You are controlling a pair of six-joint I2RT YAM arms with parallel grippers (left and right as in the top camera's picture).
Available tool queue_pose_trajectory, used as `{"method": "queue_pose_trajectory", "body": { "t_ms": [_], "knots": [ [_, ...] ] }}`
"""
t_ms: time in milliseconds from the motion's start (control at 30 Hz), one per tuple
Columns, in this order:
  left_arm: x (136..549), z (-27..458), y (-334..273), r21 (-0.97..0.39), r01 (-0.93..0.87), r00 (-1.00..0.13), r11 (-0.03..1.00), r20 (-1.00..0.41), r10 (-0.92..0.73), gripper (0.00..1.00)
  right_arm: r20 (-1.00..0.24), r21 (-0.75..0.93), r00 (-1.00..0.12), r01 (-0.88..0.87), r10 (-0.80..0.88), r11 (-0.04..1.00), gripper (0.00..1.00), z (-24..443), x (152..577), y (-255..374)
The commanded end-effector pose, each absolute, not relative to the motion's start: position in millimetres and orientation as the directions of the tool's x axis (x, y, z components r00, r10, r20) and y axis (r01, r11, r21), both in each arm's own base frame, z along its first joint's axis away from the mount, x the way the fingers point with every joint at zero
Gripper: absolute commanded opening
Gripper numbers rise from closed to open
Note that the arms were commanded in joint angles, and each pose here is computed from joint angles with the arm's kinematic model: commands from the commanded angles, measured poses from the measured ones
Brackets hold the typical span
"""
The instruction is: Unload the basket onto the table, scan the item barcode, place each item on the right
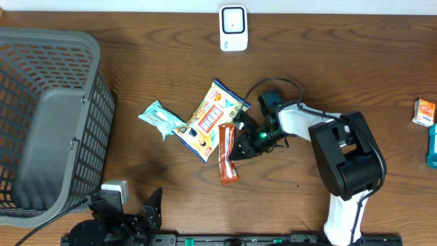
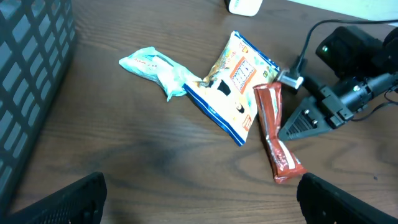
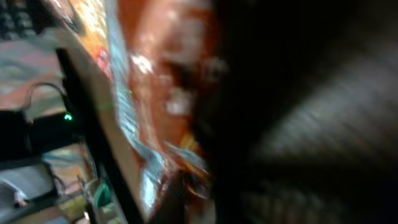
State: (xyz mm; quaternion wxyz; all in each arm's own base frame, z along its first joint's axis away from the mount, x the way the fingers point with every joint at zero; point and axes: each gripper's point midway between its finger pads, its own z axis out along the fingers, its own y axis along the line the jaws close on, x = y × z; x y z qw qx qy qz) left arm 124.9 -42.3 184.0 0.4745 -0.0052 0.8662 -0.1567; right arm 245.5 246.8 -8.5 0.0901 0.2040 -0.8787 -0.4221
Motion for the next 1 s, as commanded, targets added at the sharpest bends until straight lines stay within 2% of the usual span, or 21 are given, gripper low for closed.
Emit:
{"method": "queue_pose_trajectory", "body": {
  "t_ms": [0, 200, 333, 467, 600, 667, 733, 867, 900, 967],
  "knots": [
    [124.8, 186.2, -42.6, -0.277, 0.142, -0.545, 0.95, -0.823, -0.159, 0.98, 0.125, 0.566, -0.892, -0.296, -0.434, 0.769, 0.01, -67.6, 231.7, 203.5],
    [124.8, 186.2, -42.5, -0.277, 0.142, -0.545, 0.95, -0.823, -0.159, 0.98, 0.112, 0.572, -0.902, -0.284, -0.416, 0.77, 0.01, -65.9, 238.0, 205.8],
    [124.8, 186.2, -42.5, -0.277, 0.142, -0.545, 0.95, -0.823, -0.159, 0.98, 0.085, 0.61, -0.908, -0.277, -0.409, 0.742, 0.01, -45.7, 248.0, 208.6],
    [124.7, 186.1, -42.5, -0.277, 0.142, -0.545, 0.95, -0.823, -0.159, 0.98, -0.088, 0.701, -0.882, -0.384, -0.462, 0.6, 0.01, 0.5, 260.3, 224.4],
    [124.8, 186.2, -42.6, -0.277, 0.142, -0.545, 0.95, -0.823, -0.159, 0.98, -0.313, 0.652, -0.807, -0.566, -0.501, 0.504, 0.01, 33.0, 280.5, 233.4],
    [124.7, 186.1, -42.5, -0.277, 0.142, -0.545, 0.95, -0.823, -0.159, 0.98, -0.369, 0.63, -0.788, -0.602, -0.494, 0.491, 0.01, 38.5, 290.0, 236.9],
    [124.8, 186.2, -42.5, -0.277, 0.142, -0.545, 0.95, -0.823, -0.159, 0.98, -0.369, 0.633, -0.798, -0.591, -0.476, 0.5, 0.02, 40.2, 294.3, 238.5],
    [124.7, 186.1, -42.5, -0.277, 0.142, -0.545, 0.95, -0.823, -0.159, 0.98, -0.299, 0.67, -0.864, -0.493, -0.406, 0.555, 0.14, 42.9, 297.0, 237.2],
    [124.8, 186.2, -42.5, -0.277, 0.142, -0.545, 0.95, -0.823, -0.159, 0.98, -0.282, 0.677, -0.877, -0.469, -0.388, 0.567, 0.23, 44.1, 297.7, 235.9],
    [124.8, 186.2, -42.5, -0.277, 0.142, -0.545, 0.95, -0.823, -0.159, 0.98, -0.251, 0.685, -0.905, -0.417, -0.343, 0.598, 0.52, 47.6, 301.2, 231.6]
  ]
}}
